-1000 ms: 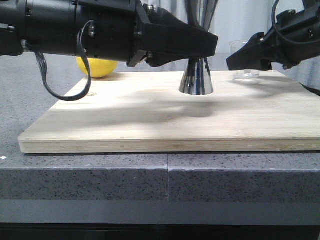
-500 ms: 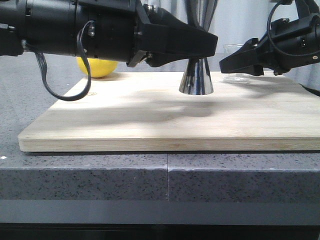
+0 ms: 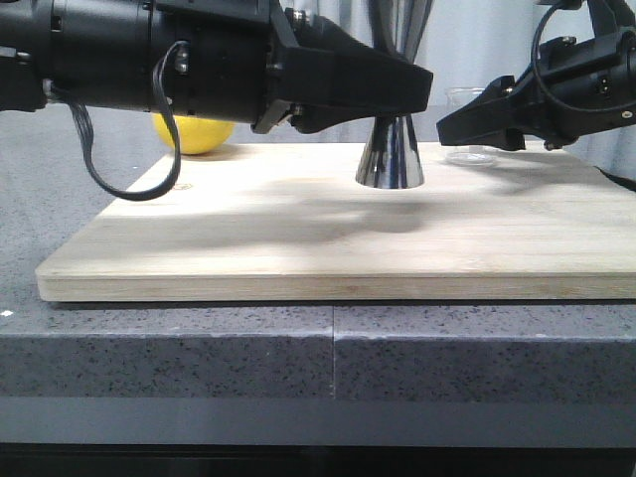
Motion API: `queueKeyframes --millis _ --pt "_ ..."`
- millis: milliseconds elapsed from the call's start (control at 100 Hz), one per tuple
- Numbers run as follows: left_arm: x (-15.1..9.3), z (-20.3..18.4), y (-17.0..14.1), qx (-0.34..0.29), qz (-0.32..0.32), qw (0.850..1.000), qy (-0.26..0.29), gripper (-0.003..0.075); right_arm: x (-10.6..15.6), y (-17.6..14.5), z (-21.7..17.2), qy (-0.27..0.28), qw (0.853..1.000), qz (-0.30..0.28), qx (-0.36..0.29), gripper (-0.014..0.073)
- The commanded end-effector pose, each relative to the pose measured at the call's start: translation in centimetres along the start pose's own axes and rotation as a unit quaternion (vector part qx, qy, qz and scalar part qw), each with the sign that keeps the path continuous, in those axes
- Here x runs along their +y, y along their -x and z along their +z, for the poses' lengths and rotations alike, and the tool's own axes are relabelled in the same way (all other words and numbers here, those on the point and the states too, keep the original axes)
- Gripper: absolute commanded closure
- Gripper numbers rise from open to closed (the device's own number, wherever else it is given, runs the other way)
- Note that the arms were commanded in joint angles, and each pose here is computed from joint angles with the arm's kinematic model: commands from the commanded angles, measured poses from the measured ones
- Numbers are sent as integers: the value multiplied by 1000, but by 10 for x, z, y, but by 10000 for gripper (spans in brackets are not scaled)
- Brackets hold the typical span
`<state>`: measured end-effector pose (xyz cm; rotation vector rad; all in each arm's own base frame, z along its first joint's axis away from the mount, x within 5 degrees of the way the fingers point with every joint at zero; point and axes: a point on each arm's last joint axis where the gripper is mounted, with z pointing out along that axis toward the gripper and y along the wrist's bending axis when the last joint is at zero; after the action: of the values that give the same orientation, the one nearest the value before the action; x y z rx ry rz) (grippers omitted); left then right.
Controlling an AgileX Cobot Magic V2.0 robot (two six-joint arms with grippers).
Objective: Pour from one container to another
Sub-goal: 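Tilt the beaker upright and lower it onto the board with the right gripper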
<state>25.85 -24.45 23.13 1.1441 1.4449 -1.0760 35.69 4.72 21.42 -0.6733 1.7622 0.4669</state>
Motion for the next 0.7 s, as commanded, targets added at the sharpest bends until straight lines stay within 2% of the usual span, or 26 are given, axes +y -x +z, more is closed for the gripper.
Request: queueKeyframes --millis 0,690 --pt "-5 -6 34 -67 13 998 -8 682 -3 18 -6 -5 999 -16 -34 299" --pt "-5 -6 34 -67 13 998 -8 682 -3 19 -6 -8 999 -11 -39 53"
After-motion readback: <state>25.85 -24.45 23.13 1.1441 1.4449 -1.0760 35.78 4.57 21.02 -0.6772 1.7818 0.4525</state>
